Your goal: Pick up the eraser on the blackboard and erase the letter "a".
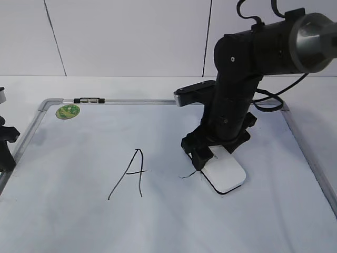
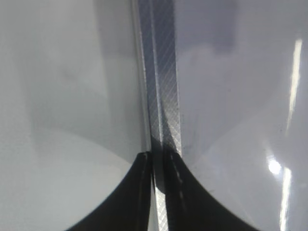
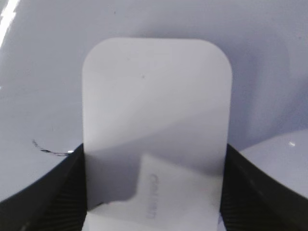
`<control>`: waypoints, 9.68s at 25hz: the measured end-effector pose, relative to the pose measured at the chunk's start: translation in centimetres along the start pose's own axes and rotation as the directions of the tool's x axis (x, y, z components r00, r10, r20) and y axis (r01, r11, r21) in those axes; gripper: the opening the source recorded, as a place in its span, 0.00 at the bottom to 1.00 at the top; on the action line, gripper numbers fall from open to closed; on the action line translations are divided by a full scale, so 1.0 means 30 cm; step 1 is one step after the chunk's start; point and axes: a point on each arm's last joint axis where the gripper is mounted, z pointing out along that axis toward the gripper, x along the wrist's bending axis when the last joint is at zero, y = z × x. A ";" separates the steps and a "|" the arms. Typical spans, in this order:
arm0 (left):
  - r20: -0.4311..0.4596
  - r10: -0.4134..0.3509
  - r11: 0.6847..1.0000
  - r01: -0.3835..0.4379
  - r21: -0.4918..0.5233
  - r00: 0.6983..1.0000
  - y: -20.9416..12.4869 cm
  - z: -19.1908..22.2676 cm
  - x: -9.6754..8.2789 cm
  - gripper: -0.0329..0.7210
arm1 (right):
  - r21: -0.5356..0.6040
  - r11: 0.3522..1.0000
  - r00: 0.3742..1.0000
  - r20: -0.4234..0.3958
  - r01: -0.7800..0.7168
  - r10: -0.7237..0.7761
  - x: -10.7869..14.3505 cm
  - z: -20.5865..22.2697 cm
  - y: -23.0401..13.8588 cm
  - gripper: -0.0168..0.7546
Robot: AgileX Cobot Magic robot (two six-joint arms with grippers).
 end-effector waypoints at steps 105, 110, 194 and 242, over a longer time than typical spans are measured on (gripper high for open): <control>0.003 0.001 1.000 -0.001 0.003 1.000 0.000 0.002 0.000 0.13 | -0.050 0.878 0.874 0.084 -0.477 0.479 -0.406 -0.052 -0.326 0.82; 0.003 0.001 1.000 -0.001 0.003 1.000 0.000 0.002 0.000 0.13 | -0.097 0.875 0.869 0.105 -0.474 0.483 -0.421 -0.156 -0.302 0.82; -0.240 0.110 0.632 -0.254 -0.732 0.965 -1.047 -0.471 -0.230 0.53 | -0.699 0.676 0.867 0.166 -0.232 0.470 0.046 -0.467 -1.260 0.79; -0.259 0.062 0.565 -0.248 -0.787 0.964 -1.083 -0.476 -0.232 0.47 | -0.796 0.547 0.766 0.177 -0.258 0.618 0.083 -0.474 -1.324 0.79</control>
